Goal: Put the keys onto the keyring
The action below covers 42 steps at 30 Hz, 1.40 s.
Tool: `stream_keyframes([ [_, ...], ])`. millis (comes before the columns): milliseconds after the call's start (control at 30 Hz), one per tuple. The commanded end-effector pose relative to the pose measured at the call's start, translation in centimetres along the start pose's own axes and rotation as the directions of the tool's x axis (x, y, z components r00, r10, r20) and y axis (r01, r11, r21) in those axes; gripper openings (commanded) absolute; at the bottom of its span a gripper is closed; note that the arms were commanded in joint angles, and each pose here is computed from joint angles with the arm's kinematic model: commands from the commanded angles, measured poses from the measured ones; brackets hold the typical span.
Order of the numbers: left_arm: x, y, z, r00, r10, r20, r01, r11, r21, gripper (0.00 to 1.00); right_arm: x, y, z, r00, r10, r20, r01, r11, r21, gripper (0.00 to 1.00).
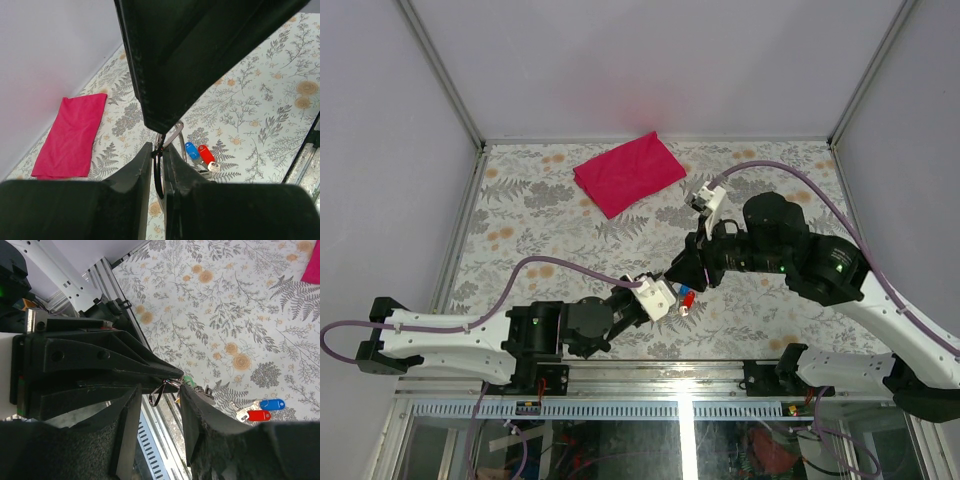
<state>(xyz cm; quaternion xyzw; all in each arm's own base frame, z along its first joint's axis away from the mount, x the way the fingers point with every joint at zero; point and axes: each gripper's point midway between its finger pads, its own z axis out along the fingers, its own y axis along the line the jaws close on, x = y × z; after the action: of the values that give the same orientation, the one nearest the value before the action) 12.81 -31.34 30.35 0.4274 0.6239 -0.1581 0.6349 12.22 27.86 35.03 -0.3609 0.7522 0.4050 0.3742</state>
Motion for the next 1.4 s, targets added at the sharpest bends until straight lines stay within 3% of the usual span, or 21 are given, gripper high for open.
stream_keyframes([
  [0, -2.9, 1.2, -0.3, 0.995, -0.075, 0.068, 0.078, 0.996, -0.035, 0.00, 0.2, 0.3, 0.4, 1.000, -0.016, -0.014, 0.016, 0.999, -0.030, 0.43],
  [267, -3.1, 1.5, -0.3, 0.994, -0.083, 0.070, 0.086, 0.996, -0.040, 0.00, 0.8, 0.3, 0.7, 0.999, -0.015, -0.039, 0.013, 0.999, -0.043, 0.41],
  [333, -3.0, 1.4, -0.2, 0.995, -0.081, 0.066, 0.084, 0.996, -0.040, 0.00, 0.9, 0.3, 0.8, 0.999, -0.014, -0.044, 0.012, 0.999, -0.045, 0.34],
  [500, -3.2, 1.4, -0.2, 0.994, -0.084, 0.069, 0.086, 0.996, -0.038, 0.00, 0.9, 0.6, 0.8, 0.999, -0.020, -0.040, 0.018, 0.998, -0.061, 0.02],
  [533, -3.2, 1.5, -0.2, 0.994, -0.086, 0.070, 0.089, 0.995, -0.039, 0.00, 0.8, 0.7, 0.7, 0.999, -0.023, -0.035, 0.020, 0.997, -0.068, 0.00],
  [700, -3.6, 1.7, -0.4, 0.991, -0.094, 0.090, 0.098, 0.994, -0.040, 0.03, -0.4, 1.3, -0.2, 0.999, -0.030, 0.023, 0.032, 0.996, -0.077, 0.00],
  [833, -4.3, 2.3, -1.1, 0.980, -0.097, 0.173, 0.105, 0.994, -0.032, 0.27, -1.6, 2.0, -1.1, 0.997, -0.029, 0.075, 0.036, 0.995, -0.093, 0.00],
  [900, -4.6, 2.4, -1.5, 0.972, -0.093, 0.218, 0.100, 0.995, -0.023, 0.35, -2.0, 2.3, -1.5, 0.996, -0.017, 0.089, 0.026, 0.994, -0.102, 0.00],
  [1133, -5.5, 2.2, -2.7, 0.926, -0.025, 0.377, 0.023, 1.000, 0.011, 0.41, -3.0, 3.4, -2.8, 0.990, 0.031, 0.134, -0.013, 0.991, -0.130, 0.00],
  [1367, -6.1, 1.8, -2.4, 0.901, 0.103, 0.421, -0.105, 0.994, -0.017, 0.40, -3.3, 4.0, -3.2, 0.989, 0.068, 0.134, -0.047, 0.987, -0.153, 0.00],
])
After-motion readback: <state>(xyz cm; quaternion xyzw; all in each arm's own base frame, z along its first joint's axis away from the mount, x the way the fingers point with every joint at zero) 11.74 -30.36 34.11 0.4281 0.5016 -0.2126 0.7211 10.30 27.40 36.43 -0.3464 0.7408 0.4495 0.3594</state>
